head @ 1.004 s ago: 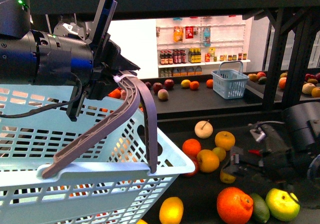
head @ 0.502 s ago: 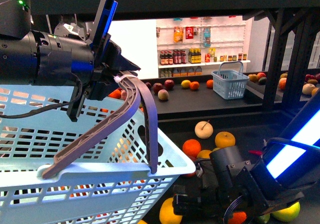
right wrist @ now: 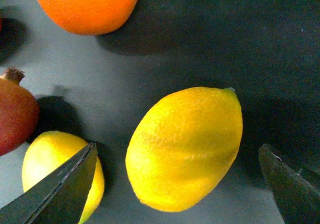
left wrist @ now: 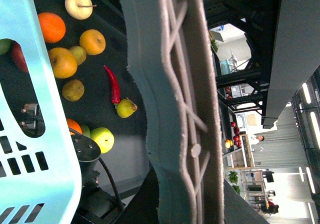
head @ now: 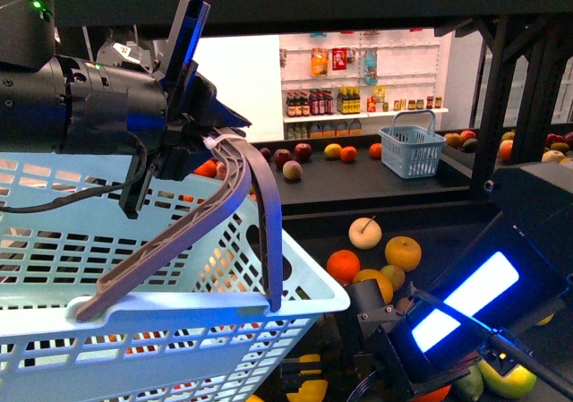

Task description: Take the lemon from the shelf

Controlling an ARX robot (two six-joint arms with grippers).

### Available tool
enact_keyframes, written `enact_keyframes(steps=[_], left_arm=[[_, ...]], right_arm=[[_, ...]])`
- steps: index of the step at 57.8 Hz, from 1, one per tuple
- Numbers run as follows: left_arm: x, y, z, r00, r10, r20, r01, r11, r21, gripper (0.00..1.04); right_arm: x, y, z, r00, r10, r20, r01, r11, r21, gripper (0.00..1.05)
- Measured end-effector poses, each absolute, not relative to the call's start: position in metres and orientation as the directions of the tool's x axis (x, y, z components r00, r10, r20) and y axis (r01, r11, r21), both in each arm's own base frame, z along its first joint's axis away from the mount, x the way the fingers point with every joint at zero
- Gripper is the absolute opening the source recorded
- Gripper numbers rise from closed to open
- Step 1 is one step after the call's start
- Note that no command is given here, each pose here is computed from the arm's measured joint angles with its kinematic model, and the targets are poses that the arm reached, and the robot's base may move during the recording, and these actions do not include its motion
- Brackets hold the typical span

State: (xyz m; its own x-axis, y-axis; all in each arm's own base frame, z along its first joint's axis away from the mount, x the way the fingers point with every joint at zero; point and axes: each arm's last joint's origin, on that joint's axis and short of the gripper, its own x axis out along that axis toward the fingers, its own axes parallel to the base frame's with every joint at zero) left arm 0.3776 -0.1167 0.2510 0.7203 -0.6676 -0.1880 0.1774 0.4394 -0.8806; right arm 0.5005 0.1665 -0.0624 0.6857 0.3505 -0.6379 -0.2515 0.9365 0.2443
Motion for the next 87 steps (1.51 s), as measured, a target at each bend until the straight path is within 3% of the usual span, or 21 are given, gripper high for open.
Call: enact_keyframes(steps=[38, 39, 54, 61, 74, 87], left_arm=[[0.378, -0.117, 0.251, 0.721, -0.667, -0.188, 0.177, 0.440, -0.880, 0.08], [0.378, -0.117, 0.251, 0.721, -0.667, -0.188, 0.177, 0.440, -0.881, 0.08], [0.378, -0.117, 0.251, 0.721, -0.667, -0.188, 0.177, 0.440, -0.881, 0.08], [0.378, -0.117, 0.251, 0.721, -0.667, -0.188, 0.178, 0.440, -0.880, 0.08], [0.378, -0.117, 0.251, 0.721, -0.667, -0.188, 0.177, 0.440, -0.881, 0.08], [0.378, -0.117, 0.251, 0.721, -0.667, -0.188, 0.177, 0.440, -0.880, 0.08]], right_arm=[[0.512, 0.175, -0.095, 0.696, 0.335, -0.635, -0.288, 0.940, 0.180, 0.97], [0.521, 0.191, -0.089, 0.680, 0.369, -0.633, -0.349, 0.923, 0.163, 0.65], [0.507, 0.161, -0.084, 0.682, 0.333, -0.651, -0.319, 0.937, 0.145, 0.64], [0.507, 0.116, -0.053, 0.740, 0.257, -0.621, -0.222, 0.966, 0.135, 0.64], [0.508, 0.062, 0.037, 0.896, 0.131, -0.424, -0.082, 0.988, 0.133, 0.64], [0.485, 0.045, 0.128, 0.961, 0.171, -0.218, -0.109, 0.957, 0.269, 0.64]])
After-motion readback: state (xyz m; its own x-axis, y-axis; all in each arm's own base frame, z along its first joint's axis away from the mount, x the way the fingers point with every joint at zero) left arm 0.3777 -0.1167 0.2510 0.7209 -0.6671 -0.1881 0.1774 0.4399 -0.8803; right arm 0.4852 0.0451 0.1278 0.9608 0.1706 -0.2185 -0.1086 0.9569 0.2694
